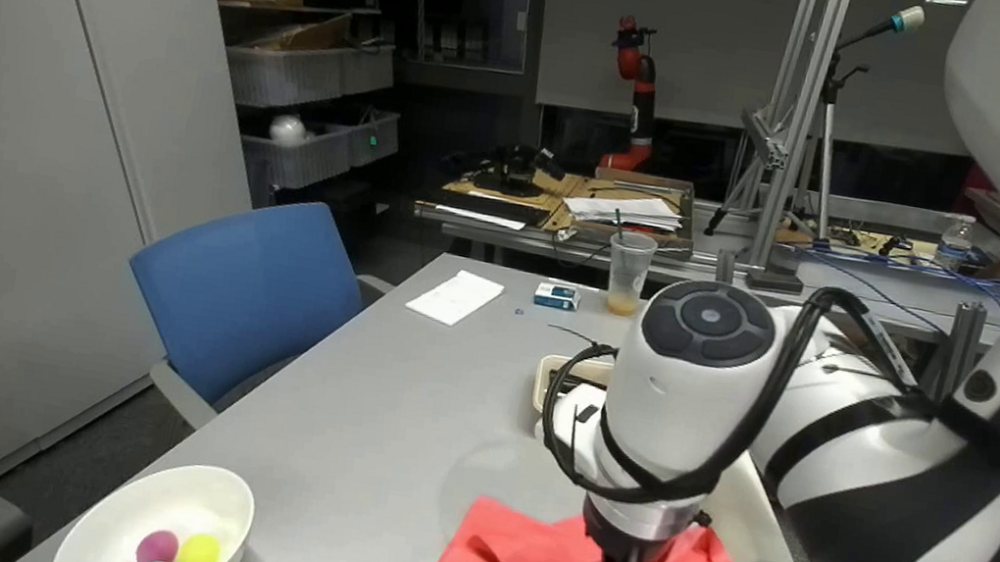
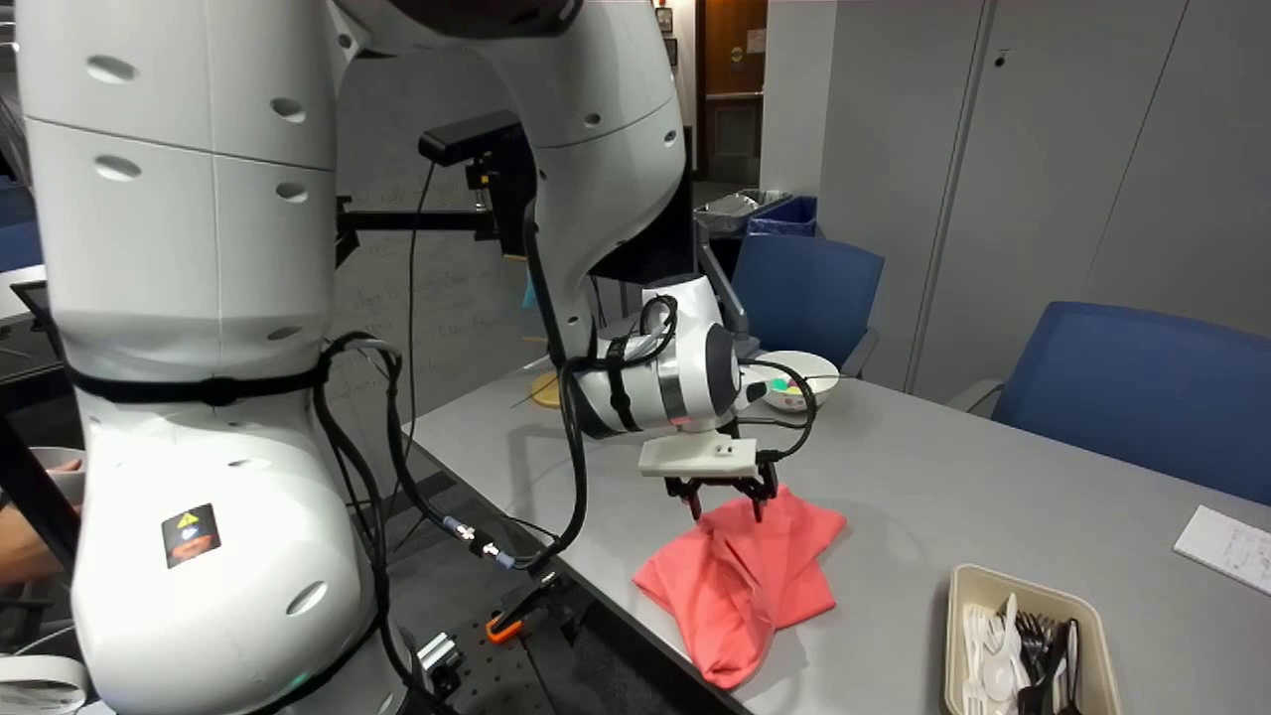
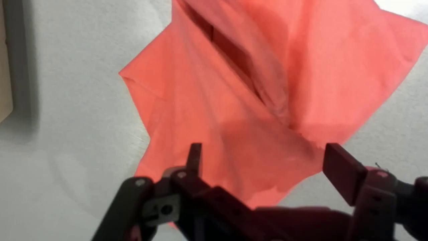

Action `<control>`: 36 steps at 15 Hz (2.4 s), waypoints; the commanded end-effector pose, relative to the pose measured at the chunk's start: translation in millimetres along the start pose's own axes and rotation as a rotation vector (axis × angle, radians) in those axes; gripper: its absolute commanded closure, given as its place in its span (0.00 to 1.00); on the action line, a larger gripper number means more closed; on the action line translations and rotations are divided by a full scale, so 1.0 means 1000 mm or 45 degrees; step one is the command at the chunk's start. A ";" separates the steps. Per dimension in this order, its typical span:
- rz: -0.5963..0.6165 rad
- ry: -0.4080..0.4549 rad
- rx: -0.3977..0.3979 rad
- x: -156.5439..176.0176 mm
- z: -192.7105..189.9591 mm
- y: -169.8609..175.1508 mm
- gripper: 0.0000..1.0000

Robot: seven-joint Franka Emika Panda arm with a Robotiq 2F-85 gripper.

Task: Fold the shirt

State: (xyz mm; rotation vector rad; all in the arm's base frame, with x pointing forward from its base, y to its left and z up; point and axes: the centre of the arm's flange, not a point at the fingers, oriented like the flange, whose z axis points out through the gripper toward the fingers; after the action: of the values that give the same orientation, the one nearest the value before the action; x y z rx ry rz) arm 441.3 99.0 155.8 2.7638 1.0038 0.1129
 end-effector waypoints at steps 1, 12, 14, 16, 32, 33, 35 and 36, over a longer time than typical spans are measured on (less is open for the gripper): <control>0.012 -0.008 -0.010 0.008 0.020 0.002 0.38; 0.055 0.006 -0.065 0.017 0.016 0.012 1.00; 0.070 0.028 -0.124 0.022 0.008 0.019 0.98; 0.090 0.050 -0.202 0.027 0.006 0.027 0.98; 0.198 0.017 -0.280 0.013 -0.016 0.013 0.00; 0.181 0.018 -0.238 0.005 -0.023 0.006 0.00; 0.171 0.030 -0.176 -0.012 -0.037 -0.009 0.00; 0.173 0.049 -0.146 -0.022 -0.047 -0.018 0.00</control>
State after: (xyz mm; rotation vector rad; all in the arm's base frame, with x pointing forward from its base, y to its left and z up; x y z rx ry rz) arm 446.0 107.1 158.5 2.6567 0.7483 0.2352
